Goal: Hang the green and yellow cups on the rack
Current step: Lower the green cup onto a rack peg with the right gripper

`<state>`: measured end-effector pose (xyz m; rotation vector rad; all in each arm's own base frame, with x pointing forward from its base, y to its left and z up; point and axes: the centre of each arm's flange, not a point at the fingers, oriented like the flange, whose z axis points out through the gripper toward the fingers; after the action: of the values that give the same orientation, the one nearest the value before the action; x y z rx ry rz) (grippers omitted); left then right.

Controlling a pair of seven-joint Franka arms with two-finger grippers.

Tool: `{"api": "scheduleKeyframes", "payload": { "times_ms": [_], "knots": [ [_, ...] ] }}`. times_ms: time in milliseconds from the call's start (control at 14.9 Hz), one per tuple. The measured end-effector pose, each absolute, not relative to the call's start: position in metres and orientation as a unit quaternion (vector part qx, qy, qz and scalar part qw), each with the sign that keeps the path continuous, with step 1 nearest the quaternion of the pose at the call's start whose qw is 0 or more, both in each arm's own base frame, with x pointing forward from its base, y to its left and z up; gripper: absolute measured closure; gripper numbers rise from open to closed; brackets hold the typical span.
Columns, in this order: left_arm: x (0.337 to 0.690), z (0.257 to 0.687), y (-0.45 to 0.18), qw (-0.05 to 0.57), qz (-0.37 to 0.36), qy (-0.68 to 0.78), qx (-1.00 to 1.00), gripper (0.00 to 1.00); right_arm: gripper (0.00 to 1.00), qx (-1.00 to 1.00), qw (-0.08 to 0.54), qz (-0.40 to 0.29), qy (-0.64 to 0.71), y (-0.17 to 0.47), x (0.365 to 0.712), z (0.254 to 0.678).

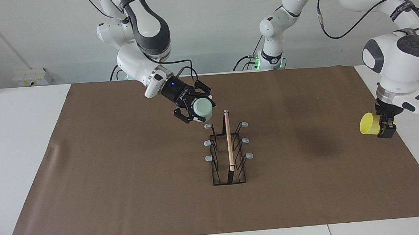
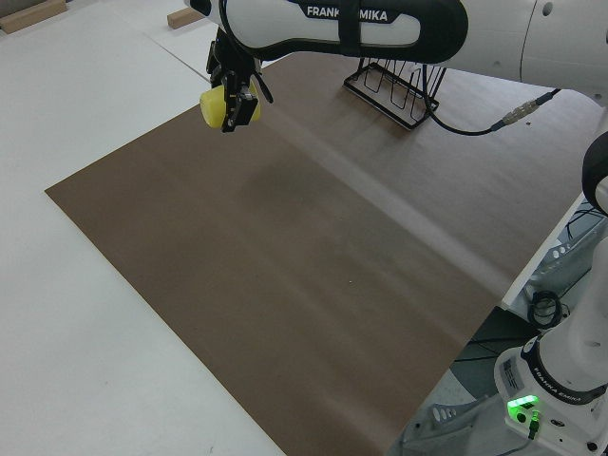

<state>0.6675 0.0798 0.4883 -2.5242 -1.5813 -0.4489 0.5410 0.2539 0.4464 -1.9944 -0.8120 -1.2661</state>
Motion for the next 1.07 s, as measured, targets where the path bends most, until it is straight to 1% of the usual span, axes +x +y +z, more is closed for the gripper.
{"api": "scheduleKeyframes", "payload": {
  "times_ms": [134,402,604,805,1073],
  "knots": [
    [0.667,0.485,0.076,0.074,-0.151,-0.517,-0.839,0.33,0.34,-0.754,0.312,-0.490,-0.307,0.256,0.538,0.420],
    [0.665,0.481,0.063,0.079,-0.151,-0.509,-0.844,0.33,0.34,-0.748,0.309,-0.508,-0.296,0.278,0.525,0.380],
    [0.664,0.481,0.058,0.087,-0.155,-0.503,-0.846,0.33,0.34,-0.746,0.312,-0.508,-0.296,0.296,0.513,0.364],
    [0.662,0.480,0.052,0.092,-0.157,-0.499,-0.848,0.33,0.34,-0.747,0.302,-0.514,-0.296,0.296,0.507,0.353],
    [0.660,0.481,0.036,0.114,-0.170,-0.492,-0.846,0.33,0.34,-0.738,0.306,-0.523,-0.297,0.295,0.493,0.318]
  ]
}}
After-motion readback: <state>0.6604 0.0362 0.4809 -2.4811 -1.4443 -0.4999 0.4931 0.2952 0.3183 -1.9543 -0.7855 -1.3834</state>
